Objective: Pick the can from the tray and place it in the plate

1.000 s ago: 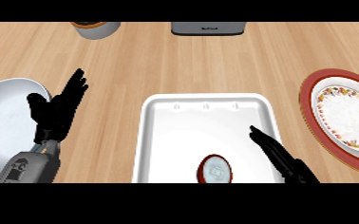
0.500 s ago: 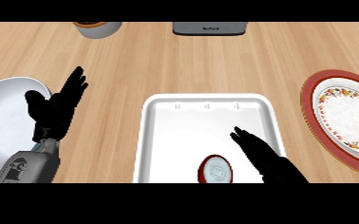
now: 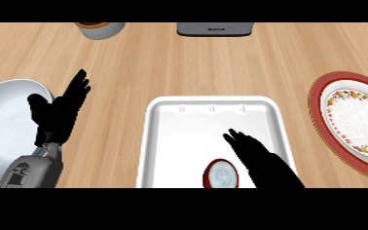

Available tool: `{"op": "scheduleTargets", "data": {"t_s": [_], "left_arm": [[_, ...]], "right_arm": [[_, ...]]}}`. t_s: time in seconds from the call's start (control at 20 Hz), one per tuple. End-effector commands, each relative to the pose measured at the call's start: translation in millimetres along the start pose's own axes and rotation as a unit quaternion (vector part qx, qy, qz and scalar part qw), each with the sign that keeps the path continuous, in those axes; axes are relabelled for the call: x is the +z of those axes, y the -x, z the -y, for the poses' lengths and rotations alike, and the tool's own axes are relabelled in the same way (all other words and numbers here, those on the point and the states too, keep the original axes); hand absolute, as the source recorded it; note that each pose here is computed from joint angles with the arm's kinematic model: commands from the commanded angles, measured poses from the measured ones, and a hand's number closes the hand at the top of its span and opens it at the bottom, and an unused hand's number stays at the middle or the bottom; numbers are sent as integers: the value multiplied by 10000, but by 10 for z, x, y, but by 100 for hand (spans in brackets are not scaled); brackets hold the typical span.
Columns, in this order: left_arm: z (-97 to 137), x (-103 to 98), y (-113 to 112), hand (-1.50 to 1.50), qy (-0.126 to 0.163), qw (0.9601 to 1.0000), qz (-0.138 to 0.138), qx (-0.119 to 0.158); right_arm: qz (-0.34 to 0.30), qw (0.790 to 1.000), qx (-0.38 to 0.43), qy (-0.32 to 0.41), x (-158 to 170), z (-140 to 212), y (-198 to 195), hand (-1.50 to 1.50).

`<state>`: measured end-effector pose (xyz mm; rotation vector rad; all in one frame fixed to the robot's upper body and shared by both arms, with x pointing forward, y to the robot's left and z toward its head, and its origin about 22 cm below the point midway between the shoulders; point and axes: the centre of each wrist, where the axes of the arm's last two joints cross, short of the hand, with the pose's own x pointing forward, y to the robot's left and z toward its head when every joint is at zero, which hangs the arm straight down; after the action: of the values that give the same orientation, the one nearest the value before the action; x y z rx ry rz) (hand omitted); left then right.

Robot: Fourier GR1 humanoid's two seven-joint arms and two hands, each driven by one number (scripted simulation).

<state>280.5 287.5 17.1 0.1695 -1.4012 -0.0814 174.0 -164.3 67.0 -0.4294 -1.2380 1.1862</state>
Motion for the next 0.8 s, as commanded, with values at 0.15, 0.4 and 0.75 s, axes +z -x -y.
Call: {"op": "scheduleTargets", "data": {"t_s": [0.15,0.4,0.75], "left_arm": [[37,-2,-130,0,-1,10000,-22,-62],[9,168,89,0,-21,10000,32,-12],[64,122,-43,0,8,10000,3,-53]], "right_arm": [[-167,9992,189,-312,-36,-45,-189,-150],[-435,9980,286,-346,-281,-111,-248,-150],[-393,9971,541,-359,-493,-359,-230,-150]]}}
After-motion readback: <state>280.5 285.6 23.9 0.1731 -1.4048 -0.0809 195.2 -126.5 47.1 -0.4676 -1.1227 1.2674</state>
